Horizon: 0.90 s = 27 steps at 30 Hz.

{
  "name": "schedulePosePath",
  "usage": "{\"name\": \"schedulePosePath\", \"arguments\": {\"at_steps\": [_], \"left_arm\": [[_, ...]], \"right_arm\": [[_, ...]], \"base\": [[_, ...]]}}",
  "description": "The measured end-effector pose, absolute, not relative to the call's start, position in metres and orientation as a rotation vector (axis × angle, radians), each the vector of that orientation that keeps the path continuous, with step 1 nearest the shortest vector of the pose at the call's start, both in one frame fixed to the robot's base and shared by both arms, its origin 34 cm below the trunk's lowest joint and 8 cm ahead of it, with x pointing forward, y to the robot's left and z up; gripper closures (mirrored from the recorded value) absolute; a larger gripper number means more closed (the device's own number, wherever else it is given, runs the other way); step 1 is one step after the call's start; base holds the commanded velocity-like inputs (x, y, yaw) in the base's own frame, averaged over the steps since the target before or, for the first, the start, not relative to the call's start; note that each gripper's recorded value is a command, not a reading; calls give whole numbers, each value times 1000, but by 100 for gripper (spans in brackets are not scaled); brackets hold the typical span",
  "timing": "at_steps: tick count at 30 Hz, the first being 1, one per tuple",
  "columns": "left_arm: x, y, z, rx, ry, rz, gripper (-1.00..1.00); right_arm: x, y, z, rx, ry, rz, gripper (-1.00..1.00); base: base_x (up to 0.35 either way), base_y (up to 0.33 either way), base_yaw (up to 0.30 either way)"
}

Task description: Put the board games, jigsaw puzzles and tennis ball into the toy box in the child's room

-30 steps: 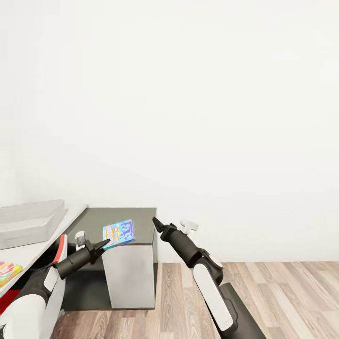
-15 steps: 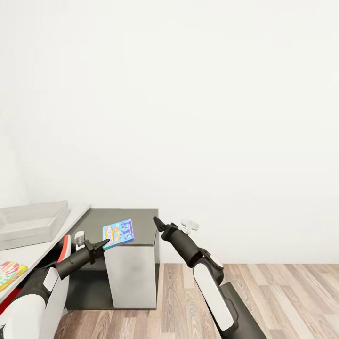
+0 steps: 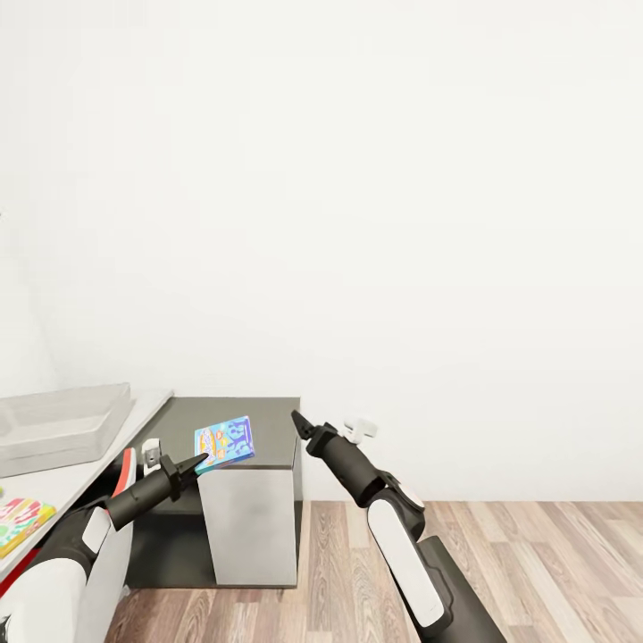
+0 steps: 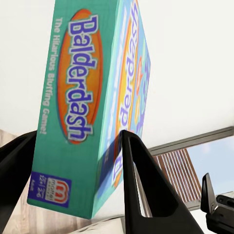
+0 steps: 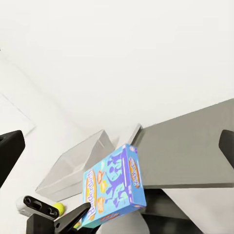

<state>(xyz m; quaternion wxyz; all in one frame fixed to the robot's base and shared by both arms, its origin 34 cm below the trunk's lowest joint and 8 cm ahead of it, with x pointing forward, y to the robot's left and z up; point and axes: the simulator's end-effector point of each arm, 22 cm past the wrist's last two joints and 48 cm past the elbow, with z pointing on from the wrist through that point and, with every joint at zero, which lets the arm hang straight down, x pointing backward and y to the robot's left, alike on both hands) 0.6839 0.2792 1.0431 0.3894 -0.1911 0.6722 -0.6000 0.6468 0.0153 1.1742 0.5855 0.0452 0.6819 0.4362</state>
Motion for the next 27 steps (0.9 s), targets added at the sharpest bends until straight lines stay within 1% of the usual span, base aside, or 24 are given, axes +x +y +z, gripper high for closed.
{"name": "schedulePosePath", "arguments": {"at_steps": [27], "left_arm": [[681, 279, 1040, -510, 1733, -1525, 100]], "right_arm": [[648, 16, 1170, 127, 1629, 1024, -100]], "base": [[0, 0, 0]]}}
